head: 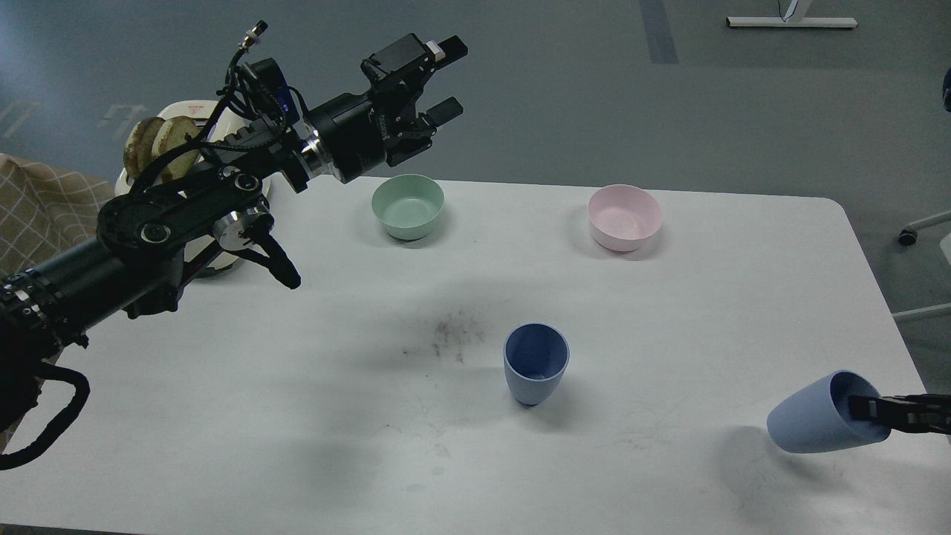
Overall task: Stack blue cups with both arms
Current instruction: 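Grasp the second blue cup with the right gripper and lift it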
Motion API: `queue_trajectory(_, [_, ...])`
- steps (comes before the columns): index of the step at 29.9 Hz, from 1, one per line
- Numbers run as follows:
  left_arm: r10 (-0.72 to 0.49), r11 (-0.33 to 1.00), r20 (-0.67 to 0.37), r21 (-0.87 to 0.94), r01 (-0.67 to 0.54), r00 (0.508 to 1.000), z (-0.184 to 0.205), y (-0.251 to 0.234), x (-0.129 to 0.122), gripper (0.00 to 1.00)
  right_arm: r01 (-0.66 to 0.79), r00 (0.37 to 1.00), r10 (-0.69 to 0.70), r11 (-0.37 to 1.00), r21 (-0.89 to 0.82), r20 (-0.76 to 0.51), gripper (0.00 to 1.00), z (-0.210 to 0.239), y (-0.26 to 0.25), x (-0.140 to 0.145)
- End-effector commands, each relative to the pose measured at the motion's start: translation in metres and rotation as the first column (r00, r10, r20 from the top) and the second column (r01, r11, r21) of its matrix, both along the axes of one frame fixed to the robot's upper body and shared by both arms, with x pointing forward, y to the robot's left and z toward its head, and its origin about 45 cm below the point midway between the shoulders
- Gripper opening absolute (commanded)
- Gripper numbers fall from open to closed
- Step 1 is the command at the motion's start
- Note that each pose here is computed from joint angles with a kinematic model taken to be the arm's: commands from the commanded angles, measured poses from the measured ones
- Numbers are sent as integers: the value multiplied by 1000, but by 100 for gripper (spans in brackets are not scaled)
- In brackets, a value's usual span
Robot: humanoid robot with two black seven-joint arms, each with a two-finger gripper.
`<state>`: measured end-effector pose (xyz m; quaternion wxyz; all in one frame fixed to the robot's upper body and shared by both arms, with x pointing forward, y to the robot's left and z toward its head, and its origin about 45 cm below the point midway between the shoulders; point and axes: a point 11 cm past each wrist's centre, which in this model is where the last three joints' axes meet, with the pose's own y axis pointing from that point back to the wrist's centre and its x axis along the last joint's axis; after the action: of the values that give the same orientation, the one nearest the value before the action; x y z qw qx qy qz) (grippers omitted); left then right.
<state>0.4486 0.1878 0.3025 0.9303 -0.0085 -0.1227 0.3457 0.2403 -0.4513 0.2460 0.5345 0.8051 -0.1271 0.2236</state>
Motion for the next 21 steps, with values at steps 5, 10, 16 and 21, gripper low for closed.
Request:
queue_trajectory(5, [-5, 1000, -1, -3, 5, 1000, -1, -3, 0, 98, -19, 991, 23, 999, -32, 129, 0, 44, -1, 24])
queue_trajectory(10, [-7, 1000, -2, -5, 7, 1000, -1, -4, -1, 98, -39, 985, 43, 999, -27, 165, 0, 57, 7, 36])
queue_trajectory(16, [-7, 1000, -4, -4, 7, 1000, -2, -4, -1, 98, -73, 977, 74, 997, -11, 200, 0, 65, 21, 51])
queue_trajectory(21, [-11, 1000, -7, -7, 11, 1000, -3, -7, -2, 98, -105, 966, 105, 994, -13, 237, 0, 76, 31, 62])
